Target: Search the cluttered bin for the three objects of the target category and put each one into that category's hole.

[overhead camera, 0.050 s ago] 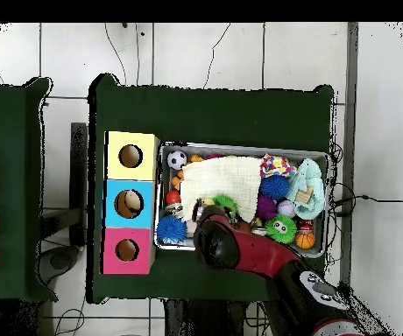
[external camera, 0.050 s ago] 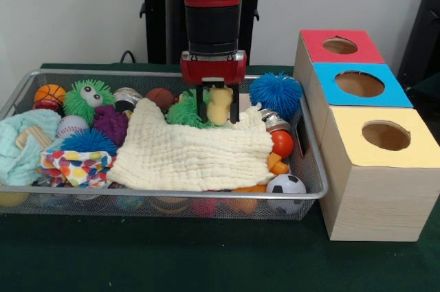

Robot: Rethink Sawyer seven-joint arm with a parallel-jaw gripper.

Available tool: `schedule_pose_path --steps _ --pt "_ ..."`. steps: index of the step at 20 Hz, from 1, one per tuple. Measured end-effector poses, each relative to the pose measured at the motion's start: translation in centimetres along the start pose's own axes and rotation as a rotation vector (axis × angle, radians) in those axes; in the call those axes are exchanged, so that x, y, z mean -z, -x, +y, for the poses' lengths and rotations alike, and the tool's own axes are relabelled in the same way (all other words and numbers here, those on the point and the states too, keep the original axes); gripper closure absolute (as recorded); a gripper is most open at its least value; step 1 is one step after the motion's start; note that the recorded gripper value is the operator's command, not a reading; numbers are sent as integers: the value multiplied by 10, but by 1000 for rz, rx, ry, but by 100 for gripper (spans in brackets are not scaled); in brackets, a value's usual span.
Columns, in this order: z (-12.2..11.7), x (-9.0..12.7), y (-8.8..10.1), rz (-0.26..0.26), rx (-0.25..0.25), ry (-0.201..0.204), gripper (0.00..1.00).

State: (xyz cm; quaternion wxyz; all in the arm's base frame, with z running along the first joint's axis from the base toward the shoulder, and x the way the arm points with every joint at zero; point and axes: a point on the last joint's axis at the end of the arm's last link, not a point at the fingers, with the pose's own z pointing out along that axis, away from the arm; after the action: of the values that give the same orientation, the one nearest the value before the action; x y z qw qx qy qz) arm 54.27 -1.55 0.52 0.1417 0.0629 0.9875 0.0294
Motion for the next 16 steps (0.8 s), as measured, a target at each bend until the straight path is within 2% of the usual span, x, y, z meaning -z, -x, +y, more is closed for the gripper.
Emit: schedule_pose_path --steps 9,16 --pt "-11 0 12 -40 -17 -8 0" --pt "-10 8 23 -60 -14 -15 0"
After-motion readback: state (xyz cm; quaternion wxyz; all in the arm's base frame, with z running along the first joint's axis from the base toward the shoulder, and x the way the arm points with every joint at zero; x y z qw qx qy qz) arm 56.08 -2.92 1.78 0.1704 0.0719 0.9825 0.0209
